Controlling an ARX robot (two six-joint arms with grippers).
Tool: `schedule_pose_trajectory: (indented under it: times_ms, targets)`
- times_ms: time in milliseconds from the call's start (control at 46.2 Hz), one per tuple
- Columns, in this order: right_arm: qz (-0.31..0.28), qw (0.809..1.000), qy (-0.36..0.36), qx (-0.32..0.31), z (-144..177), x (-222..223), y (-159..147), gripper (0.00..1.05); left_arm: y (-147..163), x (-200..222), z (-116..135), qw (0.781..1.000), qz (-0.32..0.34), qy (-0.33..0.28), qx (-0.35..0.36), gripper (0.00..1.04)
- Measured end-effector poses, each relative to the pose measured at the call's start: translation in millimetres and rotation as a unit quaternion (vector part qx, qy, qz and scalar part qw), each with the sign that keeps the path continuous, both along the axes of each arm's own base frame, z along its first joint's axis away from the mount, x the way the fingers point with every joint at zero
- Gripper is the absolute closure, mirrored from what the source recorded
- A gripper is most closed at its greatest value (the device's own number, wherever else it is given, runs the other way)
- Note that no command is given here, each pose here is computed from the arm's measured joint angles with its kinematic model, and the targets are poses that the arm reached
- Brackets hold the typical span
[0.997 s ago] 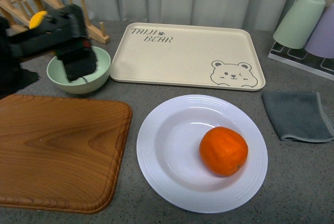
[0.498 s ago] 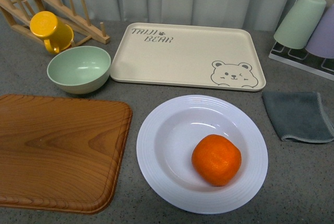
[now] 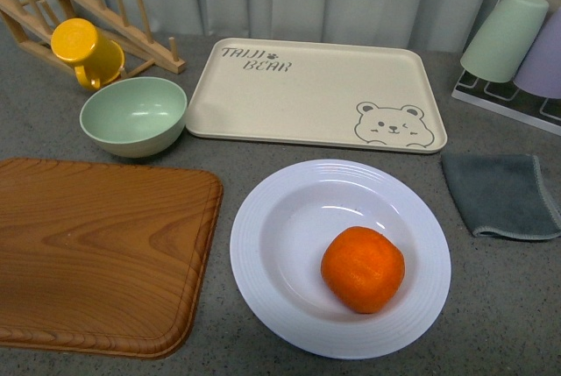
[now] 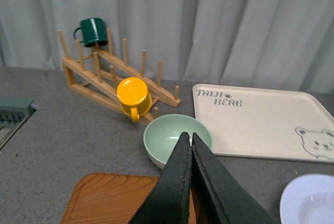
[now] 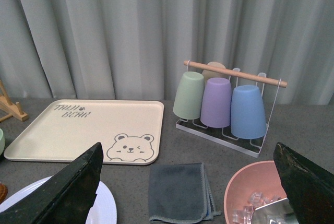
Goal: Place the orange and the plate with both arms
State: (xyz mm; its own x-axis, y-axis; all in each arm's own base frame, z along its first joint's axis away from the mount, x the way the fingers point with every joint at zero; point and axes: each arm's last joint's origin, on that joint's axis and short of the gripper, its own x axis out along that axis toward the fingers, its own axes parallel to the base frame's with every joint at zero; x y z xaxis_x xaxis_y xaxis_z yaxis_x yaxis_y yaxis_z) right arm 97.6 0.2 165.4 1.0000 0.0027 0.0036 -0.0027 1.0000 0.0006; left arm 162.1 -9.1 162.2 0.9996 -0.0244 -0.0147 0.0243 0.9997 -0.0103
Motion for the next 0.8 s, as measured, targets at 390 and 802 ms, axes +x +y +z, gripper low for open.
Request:
schedule_pose_trajectory:
  times_ms: [390,802]
  targets:
    - [0.000,1.000,0.000,0.000,0.0,0.0,0.0,0.09,8.8,-23.8,6.4,1.000,0.012,-0.011,0.001,1.01]
    - [0.000,1.000,0.000,0.000,0.0,0.0,0.0,0.09,8.8,-40.3,10.9,1.000,0.012,-0.018,0.001,1.01]
